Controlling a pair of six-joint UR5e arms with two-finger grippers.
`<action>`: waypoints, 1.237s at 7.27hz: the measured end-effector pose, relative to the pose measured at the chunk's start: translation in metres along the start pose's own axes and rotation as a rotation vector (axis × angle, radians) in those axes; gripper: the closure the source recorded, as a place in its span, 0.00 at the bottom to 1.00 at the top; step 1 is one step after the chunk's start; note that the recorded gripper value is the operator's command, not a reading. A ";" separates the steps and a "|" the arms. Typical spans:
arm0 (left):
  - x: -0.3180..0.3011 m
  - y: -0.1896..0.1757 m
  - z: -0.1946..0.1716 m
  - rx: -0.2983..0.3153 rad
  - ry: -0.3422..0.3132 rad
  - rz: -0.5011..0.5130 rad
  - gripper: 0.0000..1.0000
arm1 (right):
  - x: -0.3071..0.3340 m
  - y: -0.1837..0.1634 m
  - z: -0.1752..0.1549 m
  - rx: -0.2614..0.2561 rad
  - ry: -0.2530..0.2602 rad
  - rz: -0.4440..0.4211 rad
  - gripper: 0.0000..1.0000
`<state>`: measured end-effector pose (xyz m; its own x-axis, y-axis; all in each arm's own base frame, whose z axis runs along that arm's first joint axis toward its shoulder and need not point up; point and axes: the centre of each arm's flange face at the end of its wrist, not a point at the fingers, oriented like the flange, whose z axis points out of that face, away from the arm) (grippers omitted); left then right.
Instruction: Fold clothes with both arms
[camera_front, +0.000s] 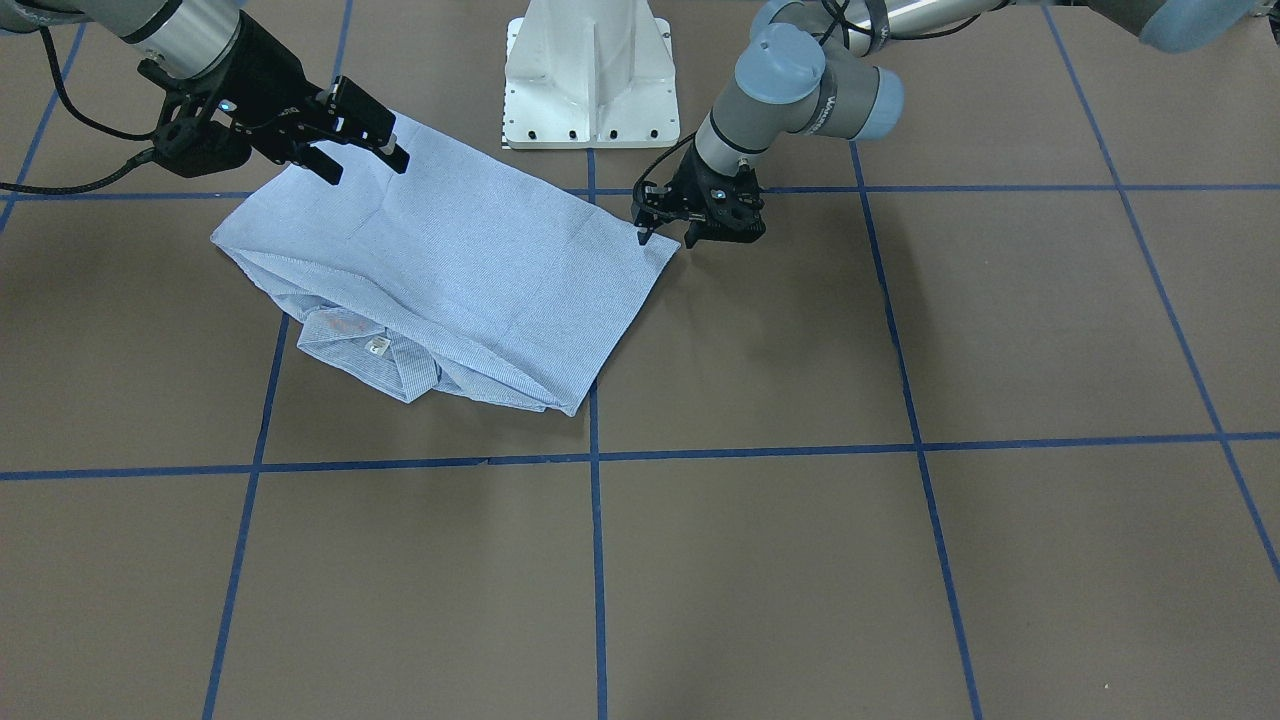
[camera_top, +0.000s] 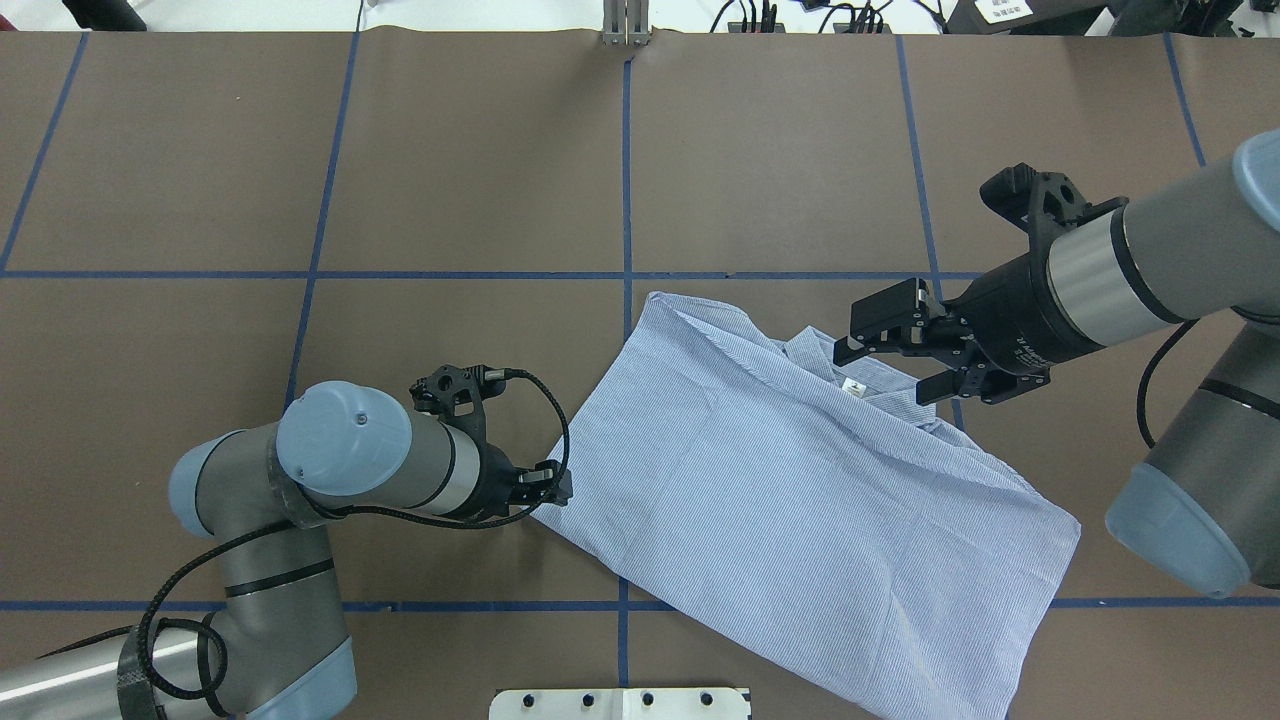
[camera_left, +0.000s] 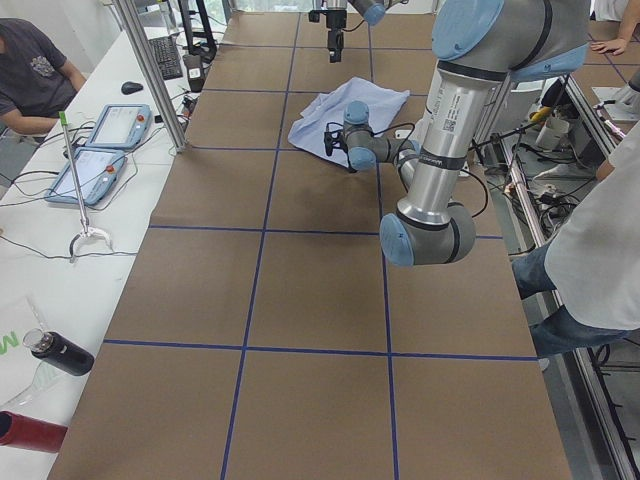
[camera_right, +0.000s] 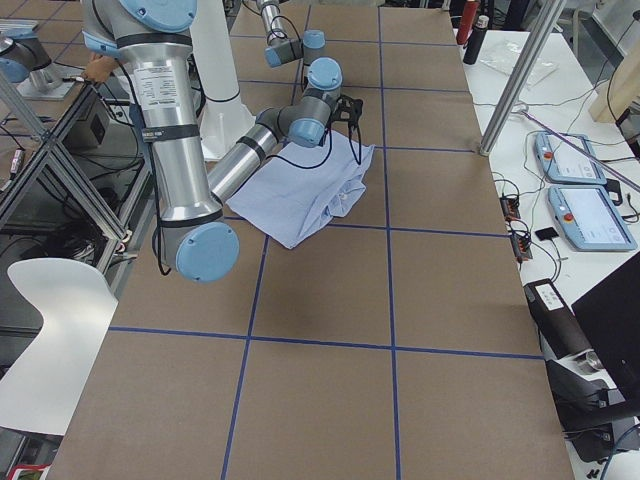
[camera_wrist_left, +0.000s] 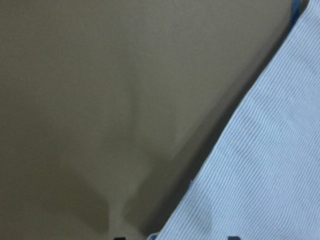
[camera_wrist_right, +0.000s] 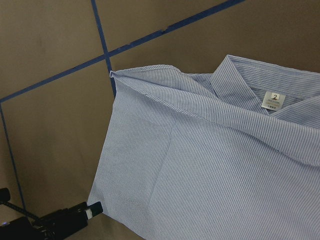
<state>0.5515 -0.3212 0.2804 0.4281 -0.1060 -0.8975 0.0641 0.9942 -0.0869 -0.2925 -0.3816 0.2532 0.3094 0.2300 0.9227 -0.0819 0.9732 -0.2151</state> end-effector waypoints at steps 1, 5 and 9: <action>0.001 0.001 0.000 -0.001 0.000 0.001 0.40 | 0.000 0.000 0.000 0.000 0.001 0.001 0.00; -0.003 0.000 0.008 -0.005 -0.014 0.004 0.98 | 0.002 -0.002 0.001 0.002 0.004 0.005 0.00; 0.005 0.000 -0.007 -0.004 -0.005 -0.003 1.00 | 0.003 -0.004 0.002 0.003 0.008 0.009 0.00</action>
<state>0.5476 -0.3219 0.2733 0.4325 -0.1092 -0.8950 0.0615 0.9939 -0.0915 -0.2929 -0.3844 0.2578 0.3162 0.2388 0.9181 -0.0872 0.9710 -0.2225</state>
